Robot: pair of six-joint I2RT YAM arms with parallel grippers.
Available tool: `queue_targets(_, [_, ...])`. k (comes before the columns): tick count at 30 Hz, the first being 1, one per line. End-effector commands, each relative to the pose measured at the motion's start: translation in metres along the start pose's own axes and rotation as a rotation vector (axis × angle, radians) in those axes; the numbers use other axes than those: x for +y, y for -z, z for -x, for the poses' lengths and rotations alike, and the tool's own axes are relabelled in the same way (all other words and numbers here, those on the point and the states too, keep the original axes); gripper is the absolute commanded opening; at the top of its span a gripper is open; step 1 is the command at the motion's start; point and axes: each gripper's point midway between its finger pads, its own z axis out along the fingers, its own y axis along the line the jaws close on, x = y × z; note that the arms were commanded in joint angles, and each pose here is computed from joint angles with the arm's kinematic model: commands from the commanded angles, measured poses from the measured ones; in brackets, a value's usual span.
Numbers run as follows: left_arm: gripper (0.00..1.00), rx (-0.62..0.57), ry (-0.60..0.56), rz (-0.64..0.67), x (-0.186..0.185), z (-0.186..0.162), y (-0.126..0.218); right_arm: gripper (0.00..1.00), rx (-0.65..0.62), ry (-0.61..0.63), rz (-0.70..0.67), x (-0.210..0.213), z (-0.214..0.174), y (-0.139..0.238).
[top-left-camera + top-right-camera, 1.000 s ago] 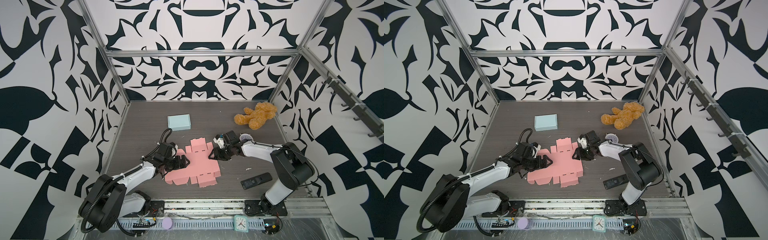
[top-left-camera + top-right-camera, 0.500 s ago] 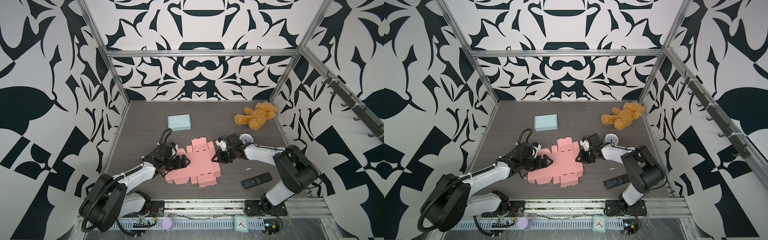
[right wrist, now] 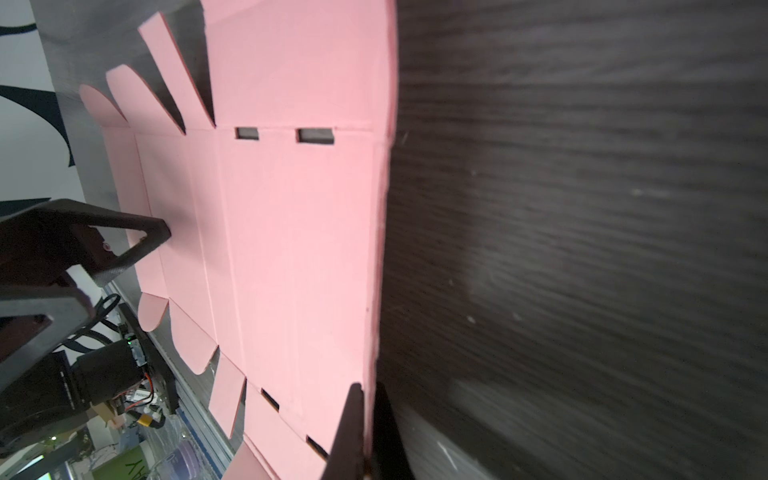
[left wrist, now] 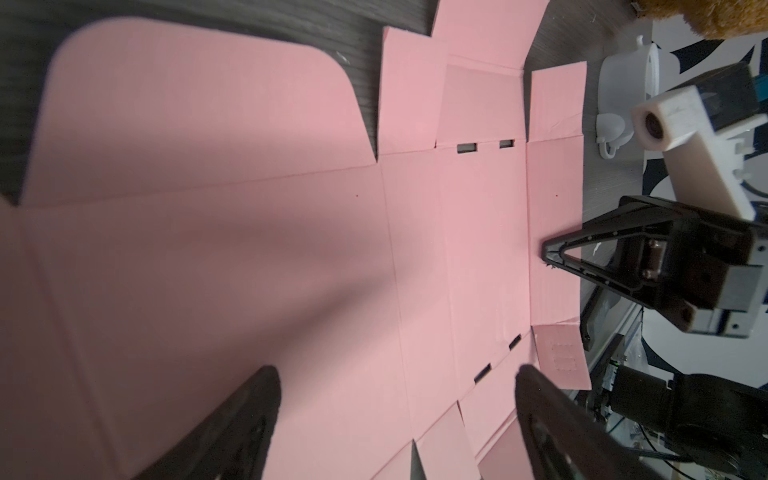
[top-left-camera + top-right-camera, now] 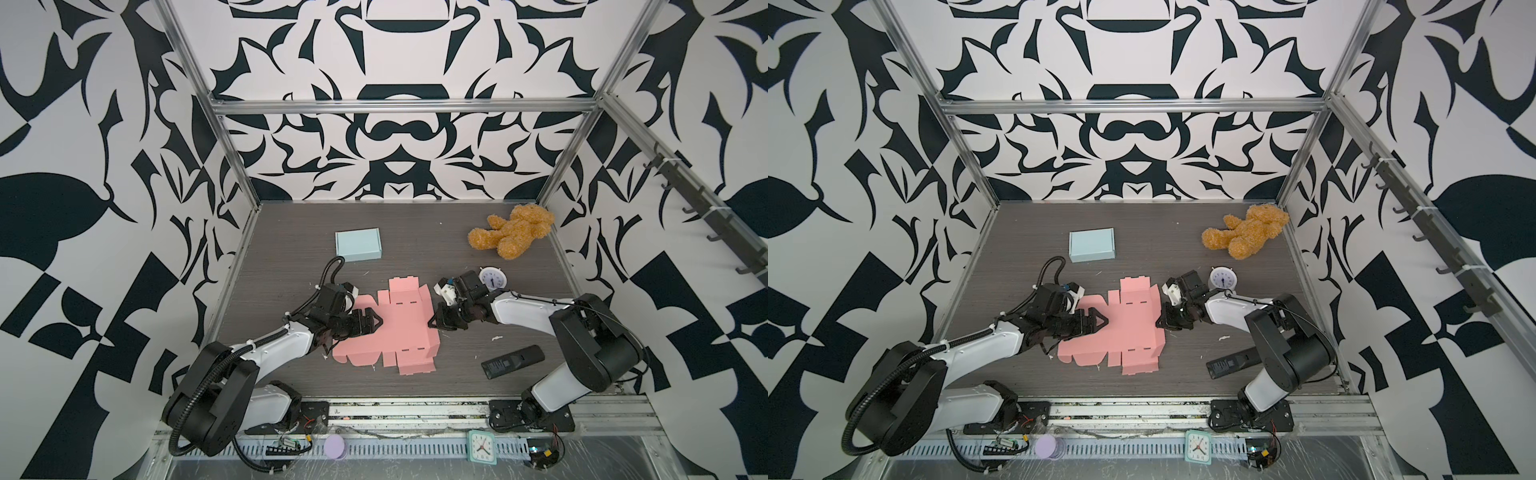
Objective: Fold the paper box
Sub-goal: 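Release the blank with the left gripper and move it away while right keeps holding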
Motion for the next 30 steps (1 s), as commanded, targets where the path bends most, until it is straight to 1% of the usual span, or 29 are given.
queue_targets(1, [0.91,0.060,0.044,0.047,0.011,-0.019,0.006,0.00,-0.038,0.095,-0.037,0.009,0.017,0.013])
queue_targets(4, [0.89,0.043,0.019,0.039,0.000,-0.013,0.017,0.00,-0.029,0.156,-0.067,0.012,0.024,0.019])
queue_targets(7, [0.77,0.016,-0.014,0.024,-0.015,-0.002,0.030,0.00,-0.025,0.210,-0.092,0.016,0.030,0.026])
queue_targets(8, [0.72,0.001,-0.025,0.017,-0.022,0.004,0.034,0.00,-0.025,0.225,-0.099,0.018,0.032,0.029])
queue_targets(9, [0.64,-0.011,-0.033,0.016,-0.026,0.010,0.036,0.00,-0.022,0.234,-0.104,0.019,0.033,0.031])
queue_targets(11, [0.40,-0.041,-0.053,-0.003,-0.040,0.026,0.038,0.00,-0.011,0.260,-0.116,0.022,0.034,0.034])
queue_targets(12, [0.33,-0.051,-0.060,-0.015,-0.046,0.034,0.038,0.00,-0.004,0.271,-0.125,0.023,0.033,0.035])
queue_targets(13, [0.27,-0.061,-0.070,-0.028,-0.054,0.043,0.036,0.00,0.002,0.286,-0.135,0.025,0.033,0.037])
queue_targets(15, [0.17,-0.079,-0.079,-0.034,-0.064,0.060,0.031,0.00,0.015,0.304,-0.146,0.028,0.030,0.038])
queue_targets(16, [0.12,-0.075,-0.077,-0.029,-0.065,0.069,0.023,0.00,0.017,0.309,-0.146,0.030,0.029,0.038])
queue_targets(18, [0.03,-0.085,-0.080,-0.033,-0.072,0.087,0.011,0.00,0.018,0.316,-0.150,0.033,0.028,0.039])
queue_targets(19, [0.00,-0.085,-0.079,-0.039,-0.075,0.095,0.004,0.00,0.017,0.324,-0.154,0.035,0.027,0.039])
queue_targets(25, [0.00,-0.088,-0.082,-0.093,-0.096,0.141,-0.037,0.00,0.009,0.348,-0.160,0.044,0.022,0.044])
queue_targets(30, [0.00,-0.032,-0.081,-0.136,-0.107,0.155,-0.071,0.00,0.010,0.367,-0.159,0.049,0.020,0.045])
